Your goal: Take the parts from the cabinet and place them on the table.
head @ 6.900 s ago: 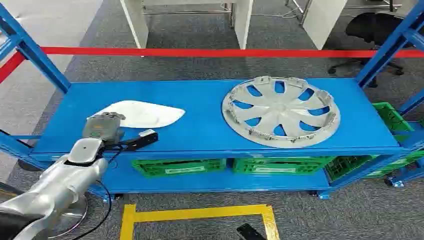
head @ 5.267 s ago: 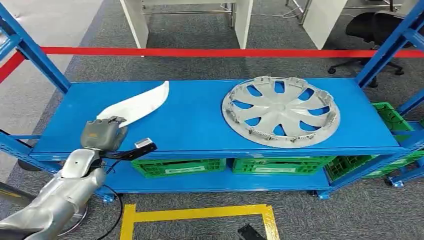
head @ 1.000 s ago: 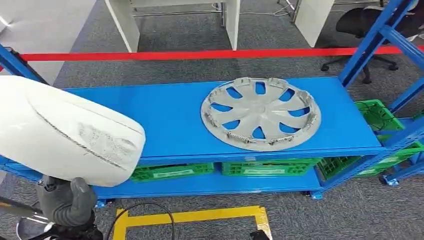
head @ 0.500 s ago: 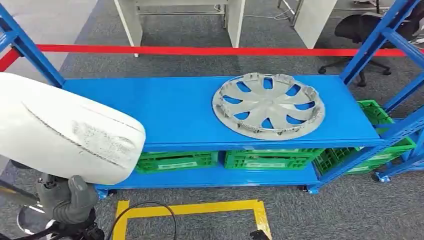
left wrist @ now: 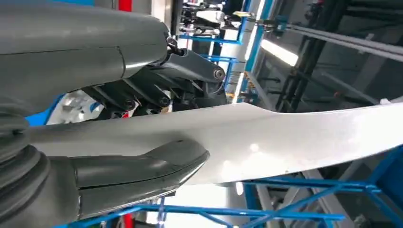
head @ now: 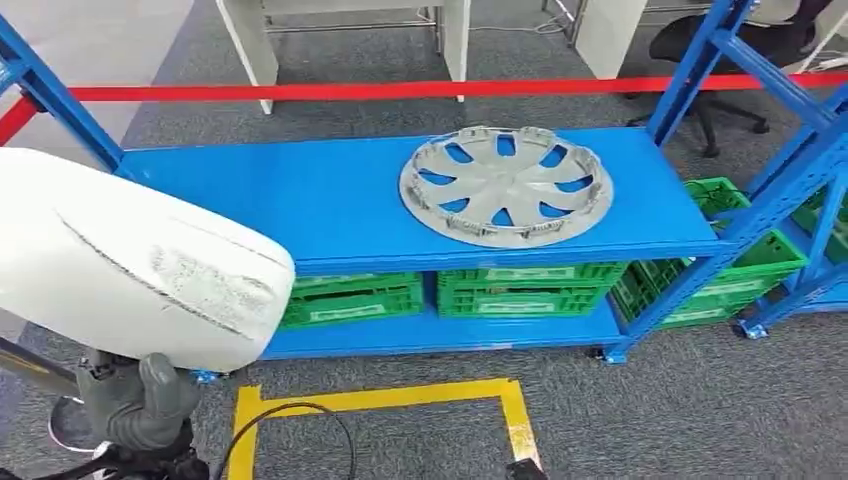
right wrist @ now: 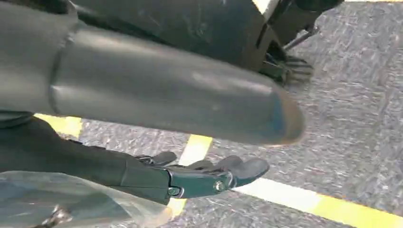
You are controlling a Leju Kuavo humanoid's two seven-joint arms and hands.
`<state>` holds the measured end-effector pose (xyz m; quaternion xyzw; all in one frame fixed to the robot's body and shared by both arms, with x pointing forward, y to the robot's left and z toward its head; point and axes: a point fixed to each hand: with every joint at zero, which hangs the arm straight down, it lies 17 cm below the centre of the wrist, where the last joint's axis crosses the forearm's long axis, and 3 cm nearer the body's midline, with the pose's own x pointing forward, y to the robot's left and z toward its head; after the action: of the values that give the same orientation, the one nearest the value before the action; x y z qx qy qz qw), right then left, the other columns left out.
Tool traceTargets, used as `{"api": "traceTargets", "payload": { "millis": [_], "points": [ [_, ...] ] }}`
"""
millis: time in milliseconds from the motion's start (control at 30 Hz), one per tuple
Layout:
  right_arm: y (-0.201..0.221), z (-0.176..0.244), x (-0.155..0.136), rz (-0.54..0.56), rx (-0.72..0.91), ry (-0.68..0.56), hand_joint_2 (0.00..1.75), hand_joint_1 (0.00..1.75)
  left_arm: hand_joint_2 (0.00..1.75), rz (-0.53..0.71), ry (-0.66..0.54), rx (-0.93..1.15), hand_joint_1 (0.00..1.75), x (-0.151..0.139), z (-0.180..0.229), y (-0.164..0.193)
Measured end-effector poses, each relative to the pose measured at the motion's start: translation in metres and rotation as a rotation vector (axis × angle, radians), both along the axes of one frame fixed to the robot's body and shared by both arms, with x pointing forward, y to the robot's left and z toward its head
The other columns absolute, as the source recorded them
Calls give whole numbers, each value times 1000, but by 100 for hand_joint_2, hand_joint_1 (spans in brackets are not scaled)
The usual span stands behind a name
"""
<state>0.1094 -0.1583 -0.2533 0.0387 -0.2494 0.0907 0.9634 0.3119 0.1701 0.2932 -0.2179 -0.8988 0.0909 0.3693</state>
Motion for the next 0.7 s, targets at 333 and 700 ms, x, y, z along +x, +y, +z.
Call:
{"api": "traceTargets", "payload": {
  "millis": [333,700],
  "points": [
    [3,1,0,-8,-5,0,0,0,175,-2,5,-5,175,-1,-2,1],
    [3,0,-2,-18,0,5,0,0,175,-4,7,-8,175,-1,-2,1]
  ]
}}
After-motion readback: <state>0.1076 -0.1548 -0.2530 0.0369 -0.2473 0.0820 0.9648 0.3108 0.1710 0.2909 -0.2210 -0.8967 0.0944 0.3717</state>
